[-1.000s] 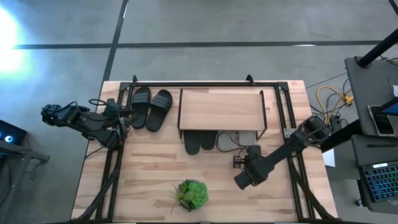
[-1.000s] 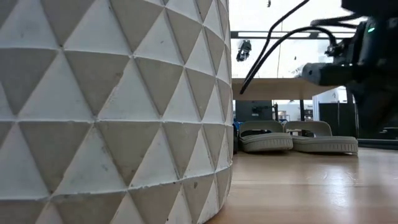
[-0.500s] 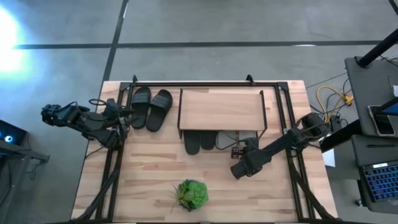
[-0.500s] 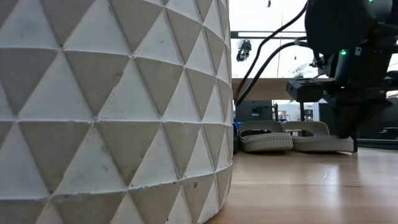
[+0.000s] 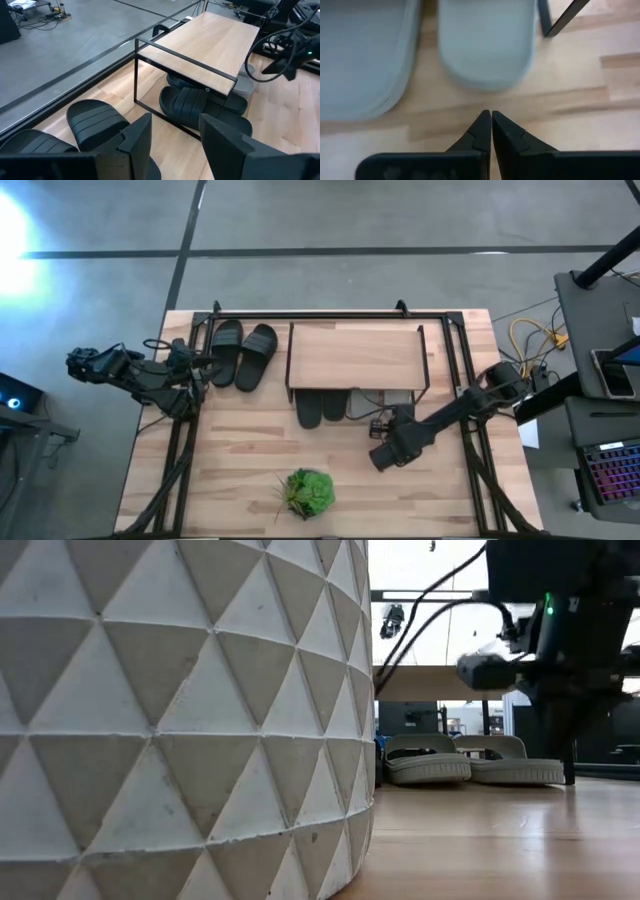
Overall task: Pick and place slides into the shelf
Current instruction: Adjust the black and gray slides under the shelf
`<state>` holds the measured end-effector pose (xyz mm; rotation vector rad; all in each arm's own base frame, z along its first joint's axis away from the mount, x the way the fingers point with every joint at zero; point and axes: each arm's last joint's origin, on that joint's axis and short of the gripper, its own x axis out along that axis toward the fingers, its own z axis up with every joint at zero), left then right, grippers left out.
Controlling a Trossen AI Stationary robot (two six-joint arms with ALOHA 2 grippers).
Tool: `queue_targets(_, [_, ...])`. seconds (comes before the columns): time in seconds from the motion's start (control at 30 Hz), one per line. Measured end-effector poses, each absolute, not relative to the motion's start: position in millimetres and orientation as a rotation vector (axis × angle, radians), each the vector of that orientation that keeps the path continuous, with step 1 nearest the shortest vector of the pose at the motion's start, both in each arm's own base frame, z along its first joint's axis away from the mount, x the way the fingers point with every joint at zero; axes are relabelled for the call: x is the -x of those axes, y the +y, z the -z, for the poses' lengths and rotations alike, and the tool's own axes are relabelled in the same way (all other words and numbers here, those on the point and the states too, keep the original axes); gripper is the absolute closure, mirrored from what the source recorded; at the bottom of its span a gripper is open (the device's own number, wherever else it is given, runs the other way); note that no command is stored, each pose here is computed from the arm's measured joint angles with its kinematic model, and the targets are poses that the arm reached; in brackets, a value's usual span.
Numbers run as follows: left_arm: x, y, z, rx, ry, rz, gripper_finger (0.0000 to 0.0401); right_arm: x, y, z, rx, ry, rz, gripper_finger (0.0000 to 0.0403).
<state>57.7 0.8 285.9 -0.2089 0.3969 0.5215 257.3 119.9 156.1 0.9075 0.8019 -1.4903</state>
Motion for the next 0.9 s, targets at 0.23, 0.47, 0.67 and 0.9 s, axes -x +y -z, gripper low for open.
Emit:
queue_targets(0.23, [-58,1,-286,0.209,0.397,-0.522,0.0251,-285,136,-173,-1.081,0.690,1.298,0.0394])
queue_targets(0.47, [-58,1,-286,0.205,0.398,-0.521,0.0251,-308,134,-174,-1.146,0.589,1.127,0.0394])
queue_targets(0.67, [-58,1,-286,0.205,0.398,-0.521,0.0251,-309,120,-169,-1.140,0.617,1.172,0.0394])
queue_targets(0.9, [-58,1,-286,0.204,0.399,-0.521,0.0251,-313,115,-166,-1.120,0.635,1.136,0.0394])
